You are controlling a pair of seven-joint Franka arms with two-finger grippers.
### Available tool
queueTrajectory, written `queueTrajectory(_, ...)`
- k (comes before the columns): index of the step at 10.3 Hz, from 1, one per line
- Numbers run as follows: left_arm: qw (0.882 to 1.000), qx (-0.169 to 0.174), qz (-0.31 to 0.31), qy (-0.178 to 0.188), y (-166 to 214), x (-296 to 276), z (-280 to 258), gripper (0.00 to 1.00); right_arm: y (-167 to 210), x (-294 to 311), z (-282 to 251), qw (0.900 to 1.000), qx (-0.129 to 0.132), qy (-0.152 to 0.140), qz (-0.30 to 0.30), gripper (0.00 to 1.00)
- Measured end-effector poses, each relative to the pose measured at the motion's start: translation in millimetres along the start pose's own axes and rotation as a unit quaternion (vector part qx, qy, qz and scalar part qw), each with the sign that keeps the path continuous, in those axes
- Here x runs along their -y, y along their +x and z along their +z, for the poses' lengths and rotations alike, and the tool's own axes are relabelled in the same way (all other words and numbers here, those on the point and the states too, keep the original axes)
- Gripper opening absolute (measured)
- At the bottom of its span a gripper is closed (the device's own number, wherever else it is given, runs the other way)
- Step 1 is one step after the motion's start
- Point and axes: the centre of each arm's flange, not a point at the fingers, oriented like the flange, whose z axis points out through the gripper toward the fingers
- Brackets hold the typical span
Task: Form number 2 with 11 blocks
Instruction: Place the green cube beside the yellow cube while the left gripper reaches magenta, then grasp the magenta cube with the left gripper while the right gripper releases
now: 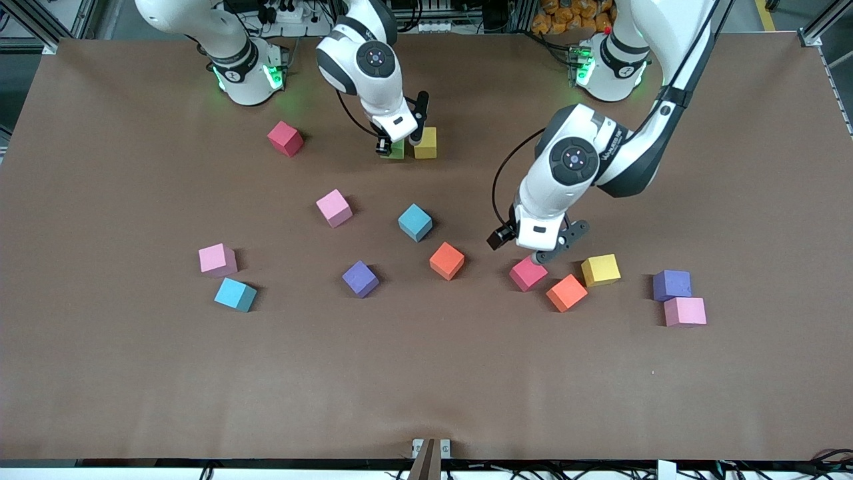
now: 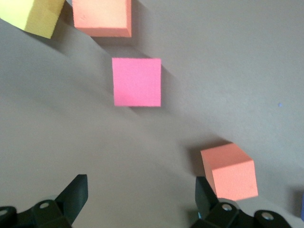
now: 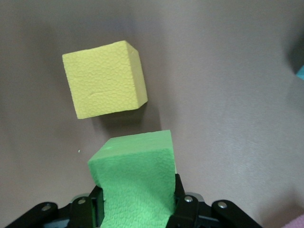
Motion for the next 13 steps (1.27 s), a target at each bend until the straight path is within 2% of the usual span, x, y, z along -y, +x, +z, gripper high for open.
queueTrajectory(4,1.0,-0.001,-0.02,0.002,5.4,-3.5,3.0,1.0,0.3,2.1,5.8,1.0,-0.011,-0.007,-0.002,0.55)
queueTrajectory(8,0.998,-0.03,-0.056,-0.003,5.1,-40.7,9.8,1.0,8.7,14.6,22.6,1.0,-0.013,-0.009,-0.002,0.55)
queueTrajectory(13,0.996,-0.037,-0.081,0.008,17.4,-73.9,22.3,1.0,11.9,20.0,33.6,1.0,-0.016,-0.012,0.002,0.55)
